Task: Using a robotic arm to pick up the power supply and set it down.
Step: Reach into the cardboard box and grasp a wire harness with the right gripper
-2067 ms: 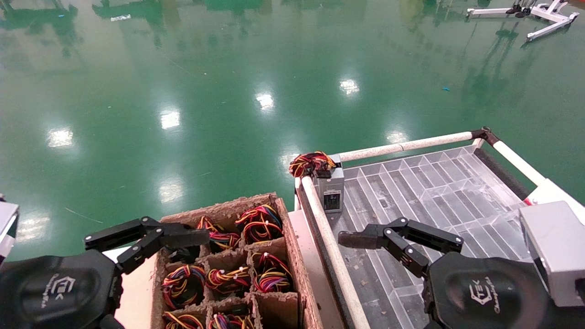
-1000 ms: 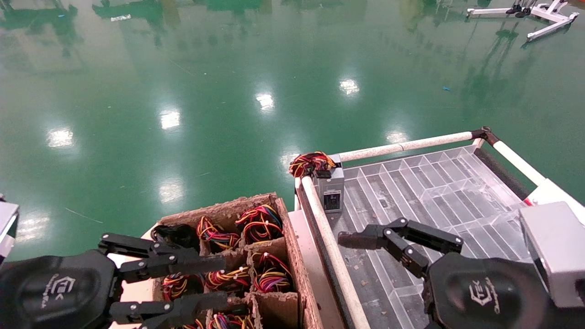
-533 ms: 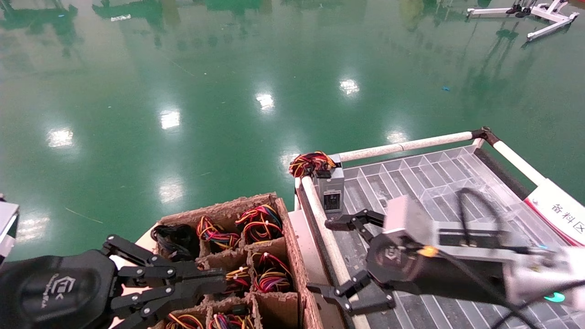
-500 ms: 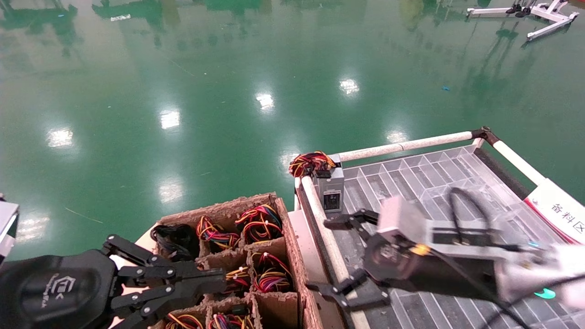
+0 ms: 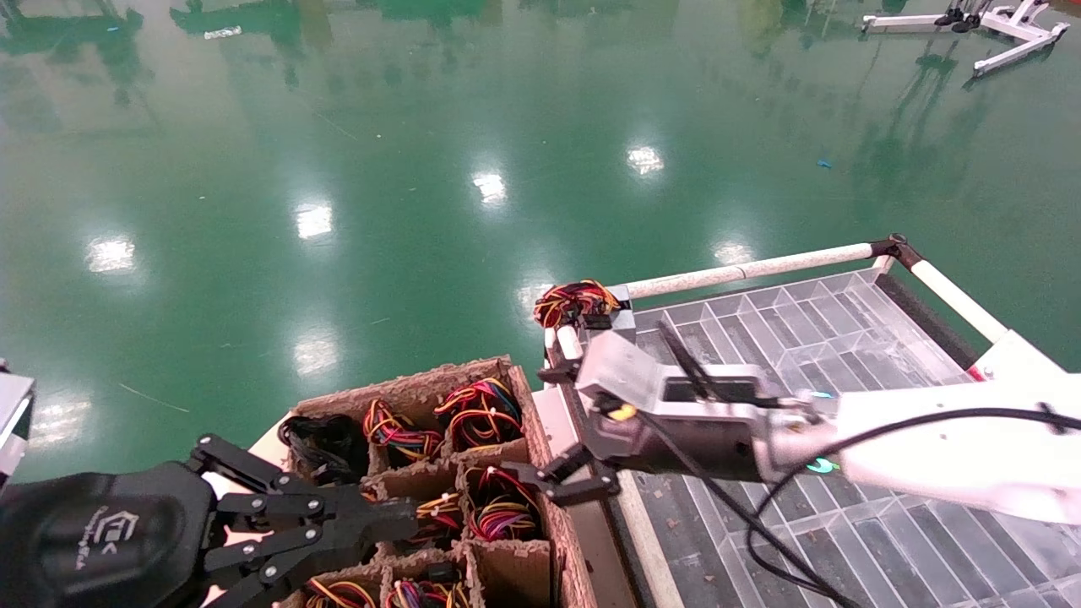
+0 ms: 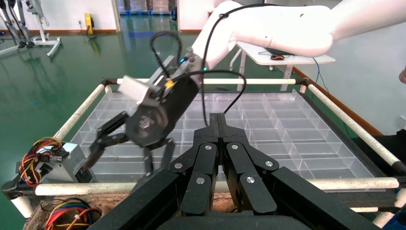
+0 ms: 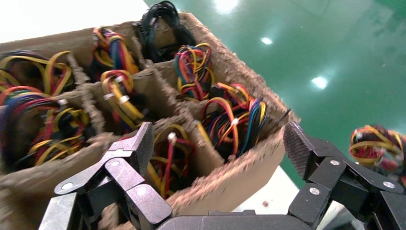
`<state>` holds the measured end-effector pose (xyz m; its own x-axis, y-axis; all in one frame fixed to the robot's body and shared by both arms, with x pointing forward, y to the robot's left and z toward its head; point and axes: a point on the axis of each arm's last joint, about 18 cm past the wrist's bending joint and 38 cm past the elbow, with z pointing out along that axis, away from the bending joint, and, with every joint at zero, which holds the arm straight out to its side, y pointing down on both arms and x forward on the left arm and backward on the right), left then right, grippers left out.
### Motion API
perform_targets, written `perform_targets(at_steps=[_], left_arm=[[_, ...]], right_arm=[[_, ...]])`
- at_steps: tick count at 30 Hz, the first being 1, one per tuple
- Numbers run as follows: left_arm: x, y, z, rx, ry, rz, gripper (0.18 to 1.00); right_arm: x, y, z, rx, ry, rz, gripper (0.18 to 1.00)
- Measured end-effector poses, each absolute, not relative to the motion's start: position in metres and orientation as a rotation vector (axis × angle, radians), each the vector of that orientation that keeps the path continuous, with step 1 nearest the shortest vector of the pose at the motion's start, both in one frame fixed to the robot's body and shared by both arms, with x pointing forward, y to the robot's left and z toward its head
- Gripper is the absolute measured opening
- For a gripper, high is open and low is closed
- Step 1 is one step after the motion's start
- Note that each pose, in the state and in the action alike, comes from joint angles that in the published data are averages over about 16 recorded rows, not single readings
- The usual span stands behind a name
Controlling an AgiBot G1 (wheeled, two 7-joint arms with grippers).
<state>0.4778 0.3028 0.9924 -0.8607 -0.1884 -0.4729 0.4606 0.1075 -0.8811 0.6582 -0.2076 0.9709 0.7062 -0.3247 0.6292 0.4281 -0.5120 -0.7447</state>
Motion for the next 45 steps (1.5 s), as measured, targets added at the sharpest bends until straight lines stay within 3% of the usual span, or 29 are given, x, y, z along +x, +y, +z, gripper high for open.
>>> perform_targets(at_steps=[11,17,27,39,45], left_arm=[[0.478,0.303,0.992,0.264,1.917,-1.804,0.193],[0.478,0.303,0.992,0.264,1.917,-1.804,0.203],[0.478,0.303,0.992,0.264,1.917,-1.804,0.27],[0.478,0.303,0.992,0.264,1.917,-1.804,0.48],[0.478,0.303,0.992,0.264,1.917,-1.804,0.624]], right_arm=[[0.691,-0.168,0.973,-1.936,-0.125,-1.04,0.909],[0.703,-0.158,0.972,-1.951,-0.129,-1.074,0.817],[0.713,-0.154,0.966,-1.964,-0.125,-1.079,0.582],[0.716,-0.155,0.963,-1.974,-0.121,-1.074,0.33],[0.715,-0.156,0.967,-1.965,-0.121,-1.066,0.255]])
